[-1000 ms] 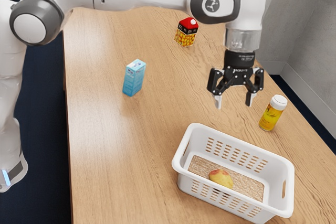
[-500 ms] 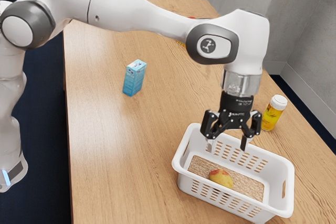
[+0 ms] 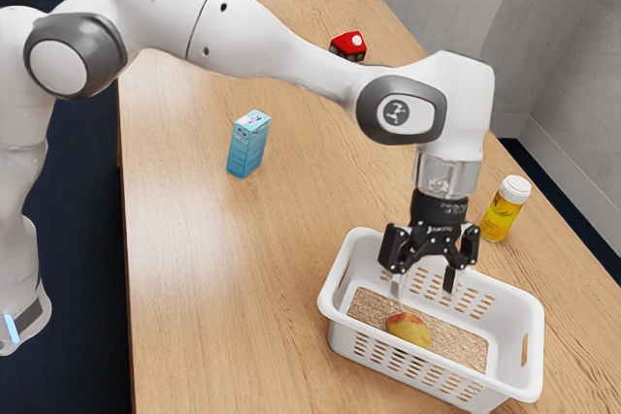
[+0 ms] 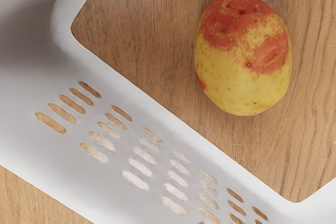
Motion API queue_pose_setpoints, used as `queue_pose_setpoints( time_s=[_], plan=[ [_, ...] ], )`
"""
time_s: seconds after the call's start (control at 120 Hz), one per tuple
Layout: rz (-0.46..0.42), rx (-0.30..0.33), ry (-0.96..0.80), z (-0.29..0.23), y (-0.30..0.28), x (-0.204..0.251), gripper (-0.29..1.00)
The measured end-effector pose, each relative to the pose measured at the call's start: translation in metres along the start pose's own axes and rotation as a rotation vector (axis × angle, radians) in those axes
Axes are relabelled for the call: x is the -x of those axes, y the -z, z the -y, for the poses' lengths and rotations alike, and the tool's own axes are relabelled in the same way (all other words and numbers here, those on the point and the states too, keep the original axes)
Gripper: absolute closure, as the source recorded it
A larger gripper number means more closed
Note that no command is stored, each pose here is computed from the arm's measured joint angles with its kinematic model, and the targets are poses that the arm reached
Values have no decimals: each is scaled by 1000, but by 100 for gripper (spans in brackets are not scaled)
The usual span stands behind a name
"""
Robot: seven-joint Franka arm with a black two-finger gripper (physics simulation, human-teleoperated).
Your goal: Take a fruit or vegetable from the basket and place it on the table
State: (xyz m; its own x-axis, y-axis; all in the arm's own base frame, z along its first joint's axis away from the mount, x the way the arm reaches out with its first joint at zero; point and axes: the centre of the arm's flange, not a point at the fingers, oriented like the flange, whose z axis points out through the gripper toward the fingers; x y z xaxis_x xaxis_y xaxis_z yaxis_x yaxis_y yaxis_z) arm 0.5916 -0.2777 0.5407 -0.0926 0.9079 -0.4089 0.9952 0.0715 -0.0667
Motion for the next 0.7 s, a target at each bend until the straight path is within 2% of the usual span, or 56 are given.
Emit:
queue_pose_setpoints(
  time_s=[0.208,0.35,0.492,0.7],
  plan=[
    [2,11,25,-22,1,-30,0],
    [0,26,-16,-23,7,-32,0],
    [-67,68,-120,-24,21,-38,0],
    [-124,83,-268,-25,26,-42,0]
  ],
)
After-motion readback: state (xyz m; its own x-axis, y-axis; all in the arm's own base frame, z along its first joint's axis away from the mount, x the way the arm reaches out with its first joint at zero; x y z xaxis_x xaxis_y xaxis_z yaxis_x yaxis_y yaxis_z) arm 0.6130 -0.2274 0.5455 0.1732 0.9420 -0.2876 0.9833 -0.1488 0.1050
